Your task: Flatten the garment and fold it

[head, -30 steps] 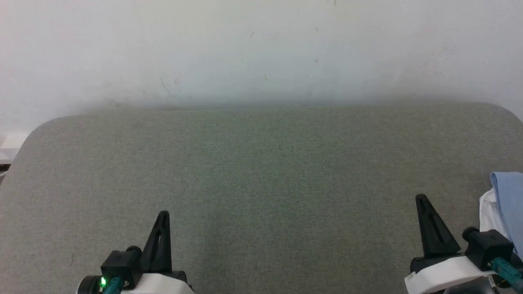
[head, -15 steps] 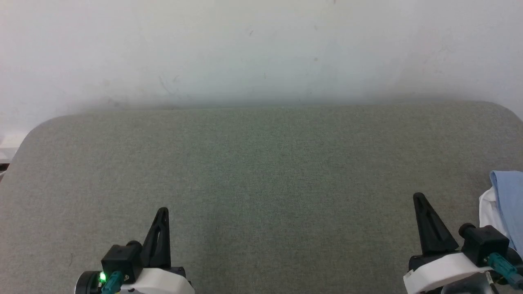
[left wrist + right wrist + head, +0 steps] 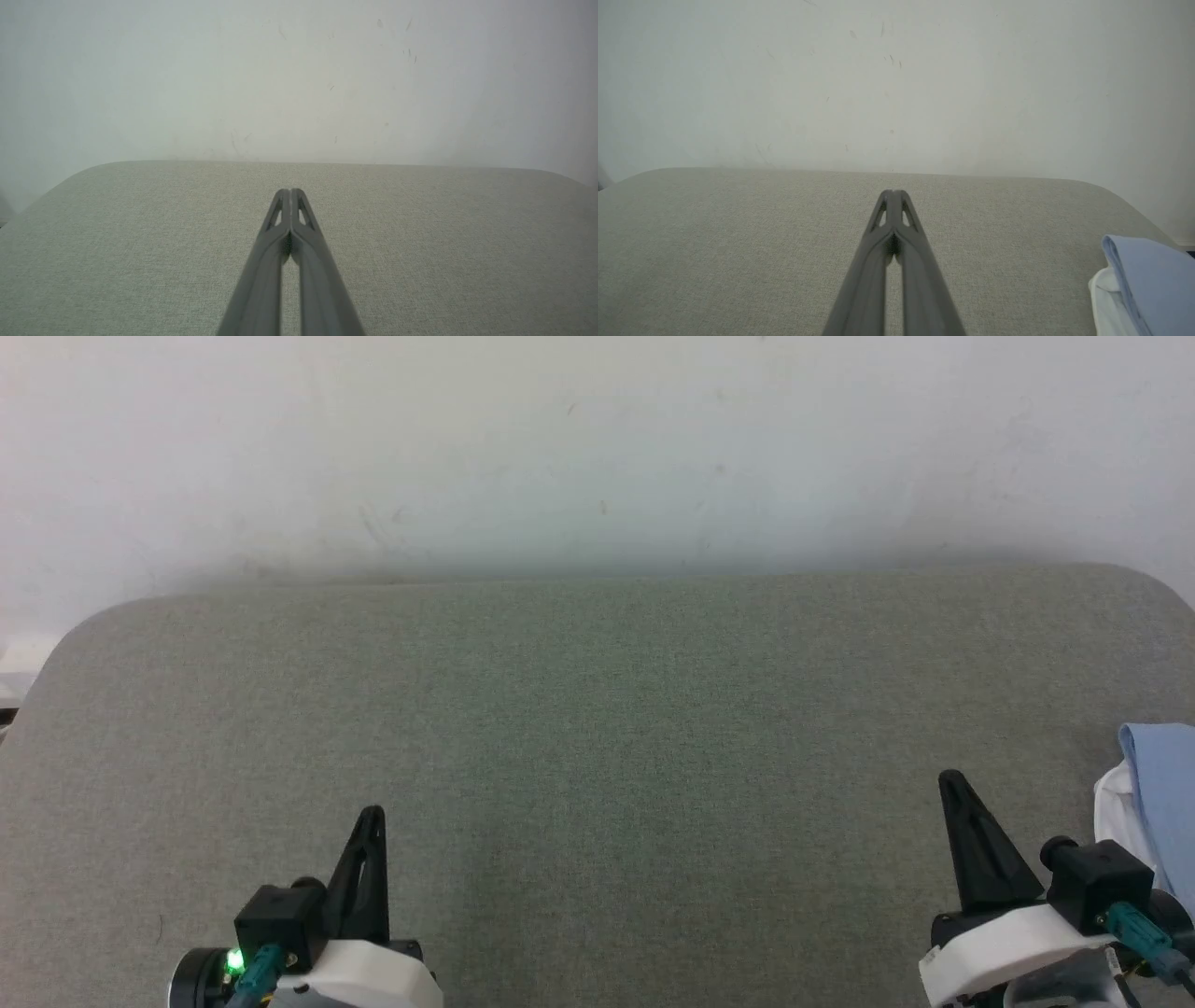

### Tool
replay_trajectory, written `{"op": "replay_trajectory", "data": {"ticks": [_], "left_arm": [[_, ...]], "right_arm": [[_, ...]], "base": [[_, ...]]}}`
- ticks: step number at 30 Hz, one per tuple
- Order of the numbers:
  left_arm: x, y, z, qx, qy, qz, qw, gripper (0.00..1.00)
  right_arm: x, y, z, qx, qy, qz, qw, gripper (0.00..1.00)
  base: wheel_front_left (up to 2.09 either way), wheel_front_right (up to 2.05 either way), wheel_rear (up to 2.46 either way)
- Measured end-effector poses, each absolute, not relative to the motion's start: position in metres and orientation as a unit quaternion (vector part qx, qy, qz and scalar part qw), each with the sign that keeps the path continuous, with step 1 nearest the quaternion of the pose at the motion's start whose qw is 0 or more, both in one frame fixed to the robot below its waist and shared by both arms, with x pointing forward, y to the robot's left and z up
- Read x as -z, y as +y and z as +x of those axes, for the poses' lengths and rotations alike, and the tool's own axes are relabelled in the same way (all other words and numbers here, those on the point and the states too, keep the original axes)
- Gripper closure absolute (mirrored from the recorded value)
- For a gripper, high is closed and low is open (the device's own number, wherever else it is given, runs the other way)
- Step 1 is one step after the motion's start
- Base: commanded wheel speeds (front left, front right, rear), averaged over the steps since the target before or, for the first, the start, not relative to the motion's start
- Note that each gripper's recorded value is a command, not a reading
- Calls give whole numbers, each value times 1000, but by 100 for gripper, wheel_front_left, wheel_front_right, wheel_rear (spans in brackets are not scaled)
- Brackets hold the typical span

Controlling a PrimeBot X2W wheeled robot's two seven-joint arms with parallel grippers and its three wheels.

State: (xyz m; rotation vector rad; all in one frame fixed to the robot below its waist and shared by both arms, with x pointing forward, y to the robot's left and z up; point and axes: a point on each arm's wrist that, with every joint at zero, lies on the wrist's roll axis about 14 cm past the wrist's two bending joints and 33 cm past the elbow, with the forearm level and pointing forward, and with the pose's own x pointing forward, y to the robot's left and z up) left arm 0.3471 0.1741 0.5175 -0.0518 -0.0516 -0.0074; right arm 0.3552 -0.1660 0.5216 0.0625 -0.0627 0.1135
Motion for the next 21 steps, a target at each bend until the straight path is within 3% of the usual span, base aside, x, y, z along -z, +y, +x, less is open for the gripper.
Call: {"op": "replay_trajectory", "data": {"ticks": [21], "left_arm": [[-518, 175, 354, 4, -15, -9, 1000, 100]], "right_arm": [[-521, -164, 359, -61, -18, 16, 998, 100]], "base": [[0, 0, 0]]}}
